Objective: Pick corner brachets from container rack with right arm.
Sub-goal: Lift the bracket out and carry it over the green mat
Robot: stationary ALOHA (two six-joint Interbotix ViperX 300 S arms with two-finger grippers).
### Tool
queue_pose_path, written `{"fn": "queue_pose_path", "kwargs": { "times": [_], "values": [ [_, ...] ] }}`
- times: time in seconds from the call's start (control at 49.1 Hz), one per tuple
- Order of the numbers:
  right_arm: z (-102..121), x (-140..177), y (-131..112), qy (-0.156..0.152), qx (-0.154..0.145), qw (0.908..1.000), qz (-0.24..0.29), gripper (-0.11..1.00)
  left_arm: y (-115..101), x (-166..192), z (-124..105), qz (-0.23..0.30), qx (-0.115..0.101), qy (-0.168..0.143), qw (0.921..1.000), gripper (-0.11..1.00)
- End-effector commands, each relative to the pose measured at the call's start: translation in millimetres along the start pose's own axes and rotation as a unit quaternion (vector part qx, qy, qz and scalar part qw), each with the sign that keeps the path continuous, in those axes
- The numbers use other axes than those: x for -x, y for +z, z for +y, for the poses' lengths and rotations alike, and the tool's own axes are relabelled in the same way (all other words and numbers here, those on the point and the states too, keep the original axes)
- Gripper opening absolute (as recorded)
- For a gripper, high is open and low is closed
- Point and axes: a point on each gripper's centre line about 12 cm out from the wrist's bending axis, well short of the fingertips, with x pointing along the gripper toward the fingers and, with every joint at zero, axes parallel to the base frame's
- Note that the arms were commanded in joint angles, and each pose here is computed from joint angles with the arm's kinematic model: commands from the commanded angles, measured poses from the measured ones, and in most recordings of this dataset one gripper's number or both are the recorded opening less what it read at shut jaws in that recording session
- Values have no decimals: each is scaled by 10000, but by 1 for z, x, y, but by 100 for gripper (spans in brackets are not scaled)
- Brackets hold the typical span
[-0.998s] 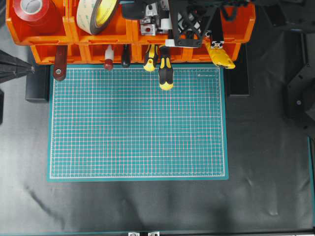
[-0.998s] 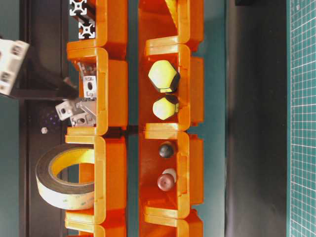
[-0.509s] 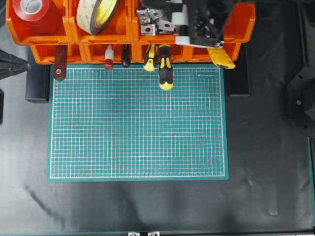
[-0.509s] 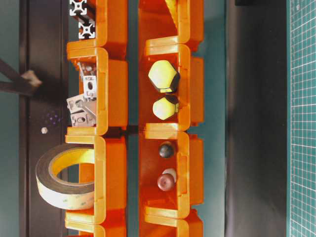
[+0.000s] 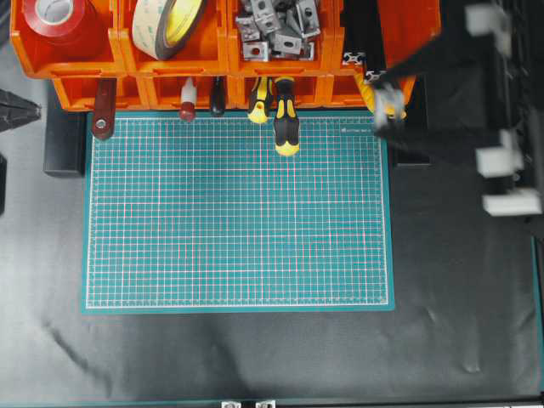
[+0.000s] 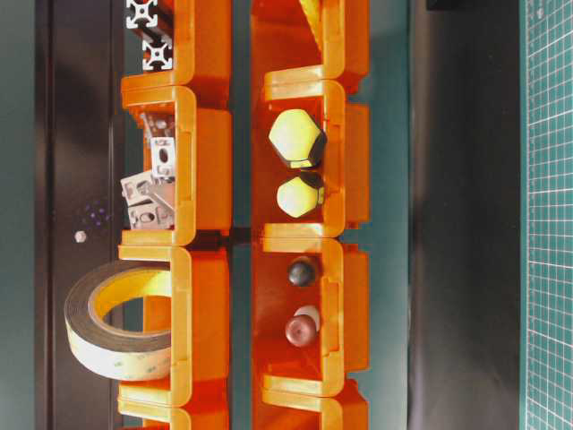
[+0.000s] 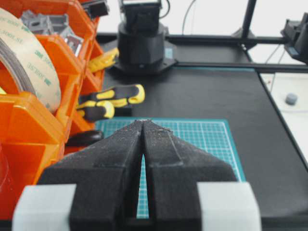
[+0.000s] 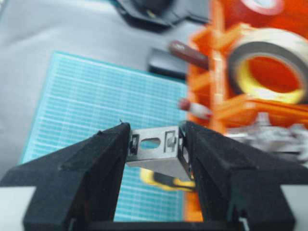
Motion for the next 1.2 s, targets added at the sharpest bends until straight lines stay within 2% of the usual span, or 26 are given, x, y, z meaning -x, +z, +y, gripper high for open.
{"fn": "queue_pose_path", "kwargs": {
  "times": [0.0, 0.102, 0.183, 0.428, 0.631, 0.774, 0.937, 1.182],
  "values": [
    [18, -6, -22, 281, -139, 9988, -365, 39, 13, 2, 0, -138, 2, 9, 9999, 0],
    [33, -25, -45, 476, -516, 9970, -315, 39, 13, 3, 0, -115, 24, 2, 9999, 0],
    [43, -42, -57, 574, -616, 9963, -157, 39, 14, 3, 0, -123, 32, 2, 9999, 0],
    [76, -108, -79, 785, -372, 9944, 606, 39, 16, 5, -1, -176, 16, -13, 9998, 0],
    [100, -166, -102, 849, -91, 9877, 1310, 39, 18, 7, -1, -230, 9, -14, 9997, 0],
    [115, -204, -119, 929, 62, 9836, 1544, 39, 18, 7, -1, -230, 9, -14, 9997, 0],
    [124, -226, -128, 975, 149, 9819, 1616, 39, 19, 8, -1, -245, 9, -15, 9997, 0],
    [126, -232, -130, 977, 154, 9813, 1654, 39, 18, 7, -1, -230, 9, -14, 9997, 0]
  ]
}}
